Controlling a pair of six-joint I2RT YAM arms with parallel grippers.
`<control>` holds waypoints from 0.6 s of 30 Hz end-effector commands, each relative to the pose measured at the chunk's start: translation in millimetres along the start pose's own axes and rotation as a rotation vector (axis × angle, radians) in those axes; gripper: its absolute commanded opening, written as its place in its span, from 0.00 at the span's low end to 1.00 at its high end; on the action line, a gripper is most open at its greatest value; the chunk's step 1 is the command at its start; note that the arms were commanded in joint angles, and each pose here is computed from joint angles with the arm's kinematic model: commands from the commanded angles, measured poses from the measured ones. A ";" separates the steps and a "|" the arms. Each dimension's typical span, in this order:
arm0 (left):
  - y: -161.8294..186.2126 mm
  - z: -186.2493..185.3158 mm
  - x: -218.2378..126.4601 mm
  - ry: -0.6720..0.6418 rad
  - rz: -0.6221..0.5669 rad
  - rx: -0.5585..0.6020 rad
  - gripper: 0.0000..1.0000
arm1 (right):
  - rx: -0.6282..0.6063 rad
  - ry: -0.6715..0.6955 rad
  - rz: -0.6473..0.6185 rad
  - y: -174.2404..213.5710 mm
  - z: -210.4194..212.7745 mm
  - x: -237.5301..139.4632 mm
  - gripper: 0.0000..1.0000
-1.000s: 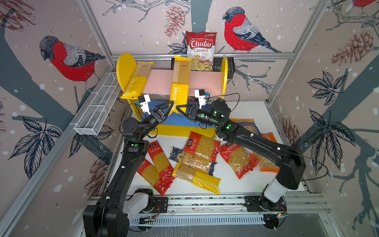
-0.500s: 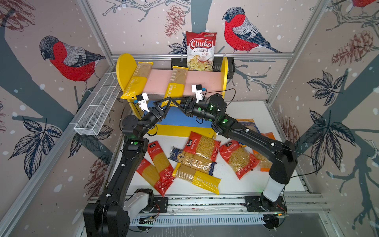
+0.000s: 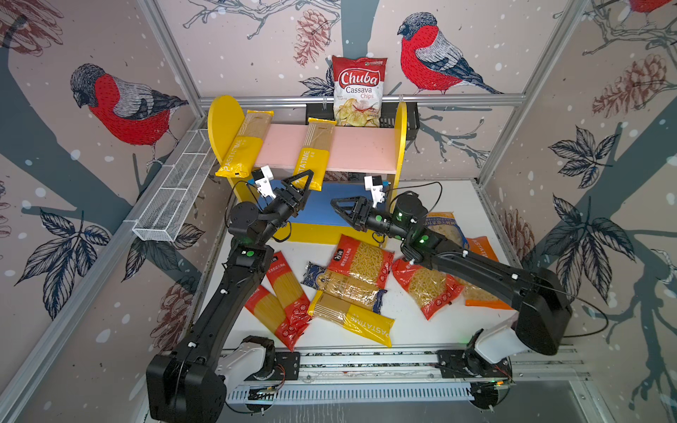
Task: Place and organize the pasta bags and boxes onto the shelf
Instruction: 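Slide the pack with the left gripper beside the first pack while the right gripper withdraws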
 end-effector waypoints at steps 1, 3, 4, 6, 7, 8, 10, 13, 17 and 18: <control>-4.0 1.4 1.4 -0.055 -0.083 0.030 0.57 | -0.011 0.061 -0.029 7.0 -11.2 -11.2 0.72; -4.8 1.7 -1.4 -0.062 -0.113 0.022 0.44 | 0.000 0.095 -0.020 14.9 -20.6 -18.1 0.72; -5.3 1.0 -2.9 -0.062 -0.125 0.014 0.38 | 0.004 0.110 -0.008 19.7 -24.4 -20.2 0.72; -6.7 -1.5 -4.2 -0.061 -0.140 0.010 0.30 | 0.016 0.143 0.020 28.9 -33.5 -22.4 0.72; -7.0 -3.9 -4.2 -0.059 -0.142 0.011 0.26 | 0.021 0.151 0.033 34.5 -36.8 -22.5 0.72; -7.8 -6.3 -3.6 -0.058 -0.143 0.018 0.24 | 0.029 0.162 0.043 40.3 -41.2 -22.9 0.72; -10.5 -7.0 -3.3 -0.074 -0.152 0.031 0.22 | 0.039 0.172 0.063 49.5 -46.4 -22.5 0.71; -22.6 -14.6 -3.8 -0.075 -0.169 0.052 0.16 | 0.051 0.189 0.088 62.4 -51.8 -21.0 0.71; -48.5 -16.9 -13.6 -0.100 -0.208 0.063 0.08 | 0.063 0.203 0.105 75.3 -55.3 -21.7 0.70; -54.5 -17.9 -15.5 -0.108 -0.213 0.072 0.07 | 0.064 0.205 0.108 77.0 -55.9 -22.1 0.70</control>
Point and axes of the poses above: each gripper's point midway between its finger pads, its own x axis out along the fingers, its own z axis along the line the jaws close on, y = z × x, the point moved 8 cm from there along -x, back along the fingers, and after that the axes turned 7 degrees about -x, right-handed, at the moved point
